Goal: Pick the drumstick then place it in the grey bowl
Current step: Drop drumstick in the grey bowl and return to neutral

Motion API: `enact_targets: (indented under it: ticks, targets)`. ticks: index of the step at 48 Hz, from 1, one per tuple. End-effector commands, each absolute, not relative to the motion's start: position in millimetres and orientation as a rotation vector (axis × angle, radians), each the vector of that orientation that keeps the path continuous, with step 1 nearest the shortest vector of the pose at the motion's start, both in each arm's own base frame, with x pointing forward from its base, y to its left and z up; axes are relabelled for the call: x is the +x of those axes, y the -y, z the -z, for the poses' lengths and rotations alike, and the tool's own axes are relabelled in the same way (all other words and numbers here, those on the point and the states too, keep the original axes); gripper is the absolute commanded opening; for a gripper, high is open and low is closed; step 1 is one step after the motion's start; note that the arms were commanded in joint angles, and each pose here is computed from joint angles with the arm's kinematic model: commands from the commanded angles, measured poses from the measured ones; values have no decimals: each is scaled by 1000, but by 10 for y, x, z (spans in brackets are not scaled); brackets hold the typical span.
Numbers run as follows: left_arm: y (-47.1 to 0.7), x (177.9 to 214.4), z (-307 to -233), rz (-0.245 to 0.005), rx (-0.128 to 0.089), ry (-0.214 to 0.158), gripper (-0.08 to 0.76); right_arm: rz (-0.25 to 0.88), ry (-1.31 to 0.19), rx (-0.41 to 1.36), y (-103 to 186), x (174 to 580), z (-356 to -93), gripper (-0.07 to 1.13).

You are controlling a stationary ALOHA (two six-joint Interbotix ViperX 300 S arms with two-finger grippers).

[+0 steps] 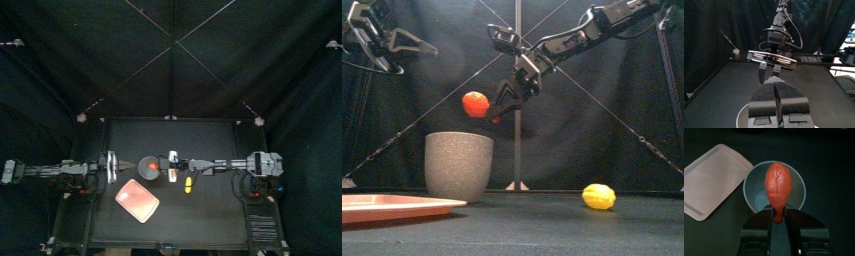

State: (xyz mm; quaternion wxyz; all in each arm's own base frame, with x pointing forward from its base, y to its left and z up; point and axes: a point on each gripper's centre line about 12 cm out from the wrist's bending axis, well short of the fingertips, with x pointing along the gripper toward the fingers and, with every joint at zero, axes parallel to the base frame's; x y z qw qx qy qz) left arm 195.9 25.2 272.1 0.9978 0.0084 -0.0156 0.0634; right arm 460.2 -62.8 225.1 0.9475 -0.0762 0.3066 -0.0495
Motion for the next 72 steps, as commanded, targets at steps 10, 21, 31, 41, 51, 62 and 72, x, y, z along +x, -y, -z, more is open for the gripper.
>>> enact_targets:
  ticks: [10,21,31,41,51,62,72]
  targets:
    - [-259,1965,-2738,-130,18,40,53,101,-552,-152,628,4783,-2416,761]
    - [-262,1960,-2713,-131,17,34,53,104,-535,-97,605,4730,-2387,788]
    - [-262,1960,-2713,-131,17,34,53,119,-378,2,566,4404,-2486,788]
    - [-258,1958,-2701,-130,17,31,53,142,-214,50,528,3885,-2498,788]
    - [-258,1953,-2678,-130,17,27,53,161,-150,72,492,3462,-2383,788]
    - [-268,1950,-2672,-135,21,25,53,161,-137,69,462,3237,-2376,788]
    - [-272,1952,-2684,-137,18,28,53,160,-119,76,429,3067,-2408,788]
